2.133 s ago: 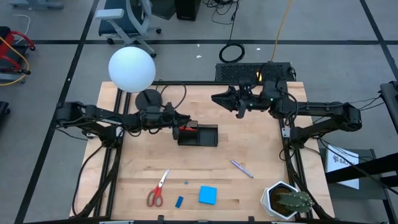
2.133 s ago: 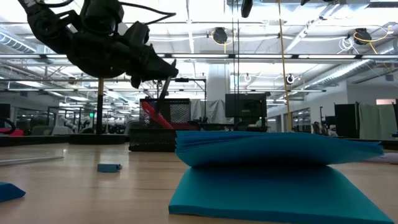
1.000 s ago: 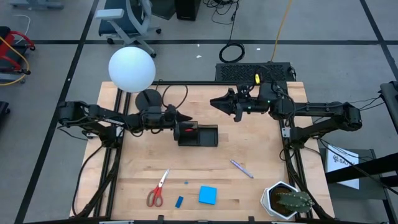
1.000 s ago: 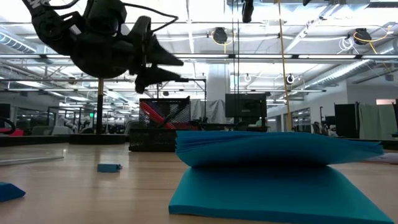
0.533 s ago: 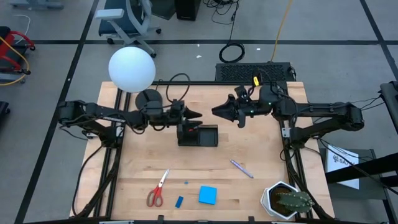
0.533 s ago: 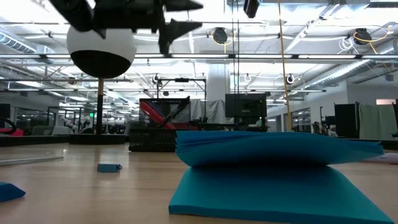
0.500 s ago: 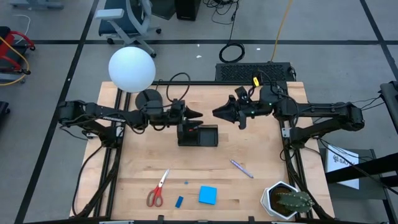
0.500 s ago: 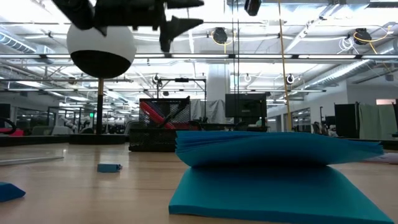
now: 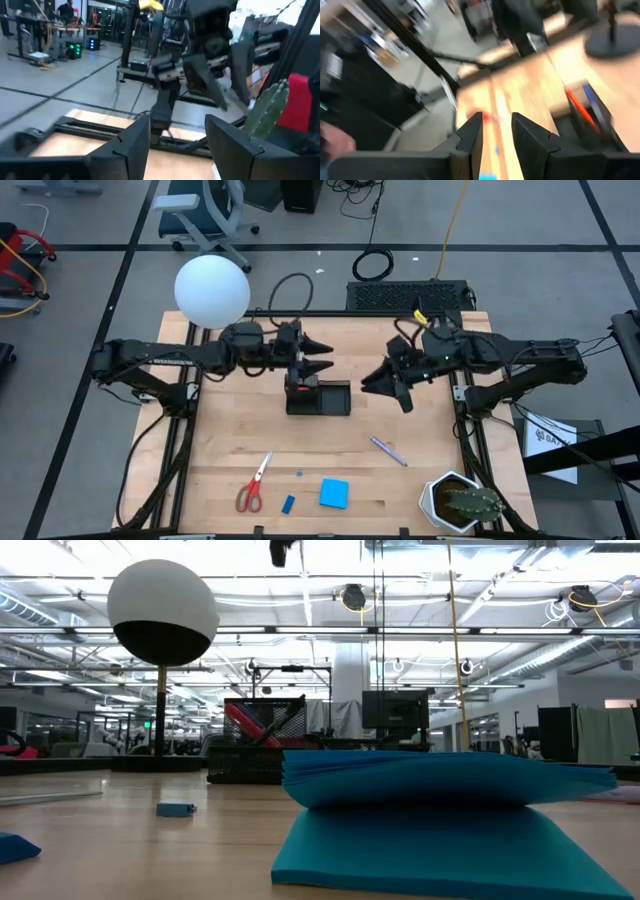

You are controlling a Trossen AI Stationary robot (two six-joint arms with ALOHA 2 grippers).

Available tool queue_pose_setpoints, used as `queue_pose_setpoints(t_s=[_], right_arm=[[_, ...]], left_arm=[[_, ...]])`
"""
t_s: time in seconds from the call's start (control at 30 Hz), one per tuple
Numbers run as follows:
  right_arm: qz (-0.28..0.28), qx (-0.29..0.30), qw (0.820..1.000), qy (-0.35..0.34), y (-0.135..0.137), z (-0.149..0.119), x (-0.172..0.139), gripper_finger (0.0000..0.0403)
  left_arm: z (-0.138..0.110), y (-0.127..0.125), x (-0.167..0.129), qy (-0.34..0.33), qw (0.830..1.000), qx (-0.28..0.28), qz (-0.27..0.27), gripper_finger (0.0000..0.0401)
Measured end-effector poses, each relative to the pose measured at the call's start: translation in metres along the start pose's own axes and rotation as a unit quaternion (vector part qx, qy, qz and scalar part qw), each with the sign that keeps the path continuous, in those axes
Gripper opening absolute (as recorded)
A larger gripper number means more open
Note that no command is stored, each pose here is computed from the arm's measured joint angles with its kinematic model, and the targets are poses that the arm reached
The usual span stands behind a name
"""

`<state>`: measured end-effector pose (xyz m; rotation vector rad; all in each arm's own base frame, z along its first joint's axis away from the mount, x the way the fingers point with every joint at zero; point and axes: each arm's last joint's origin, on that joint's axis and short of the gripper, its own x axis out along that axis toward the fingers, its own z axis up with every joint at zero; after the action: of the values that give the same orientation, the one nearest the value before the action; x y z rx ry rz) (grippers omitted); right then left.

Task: Pick and place office supplies into organizer
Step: Put the purple pen into the desk organizer

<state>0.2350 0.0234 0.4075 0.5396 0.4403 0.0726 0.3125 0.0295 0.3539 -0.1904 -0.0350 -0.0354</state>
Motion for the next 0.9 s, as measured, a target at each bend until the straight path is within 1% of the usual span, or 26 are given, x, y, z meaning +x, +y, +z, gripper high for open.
queue_pose_setpoints(t_s=[0.1,0.17,0.27,0.3,0.4,0.57,0.63,0.73,0.9], right_arm=[[-0.023,0.01,0.999,0.037,0.006,-0.01,-0.003,0.0093],[-0.038,0.02,0.996,0.072,0.007,-0.02,-0.003,0.0093],[-0.06,0.036,0.989,0.127,0.009,-0.033,0.001,0.0093],[-0.07,0.04,0.986,0.149,0.009,-0.039,0.003,0.0093],[-0.102,0.048,0.97,0.216,0.01,-0.055,0.009,0.0093],[-0.16,0.053,0.937,0.305,0.01,-0.079,0.026,0.0093],[-0.176,0.047,0.928,0.325,0.011,-0.086,0.035,0.0093],[-0.225,0.042,0.912,0.34,0.009,-0.097,0.049,0.0093],[-0.256,0.02,0.897,0.359,0.011,-0.114,0.073,0.0093]], left_arm=[[0.021,-0.002,-0.006,-0.012,0.999,0.028,0.019,0.0195],[0.034,-0.003,-0.013,-0.016,0.999,0.035,0.037,0.0197],[0.052,-0.003,-0.02,-0.033,0.996,0.046,0.063,0.0198],[0.055,-0.002,-0.025,-0.026,0.996,0.048,0.072,0.0196],[0.059,0.0,-0.03,-0.023,0.994,0.058,0.088,0.0192],[0.057,0.007,-0.038,0.014,0.992,0.061,0.11,0.0193],[0.053,0.009,-0.038,0.031,0.991,0.051,0.116,0.0197],[0.052,0.01,-0.039,0.04,0.991,0.044,0.119,0.02],[0.051,0.01,-0.039,0.041,0.991,0.043,0.12,0.0193]])
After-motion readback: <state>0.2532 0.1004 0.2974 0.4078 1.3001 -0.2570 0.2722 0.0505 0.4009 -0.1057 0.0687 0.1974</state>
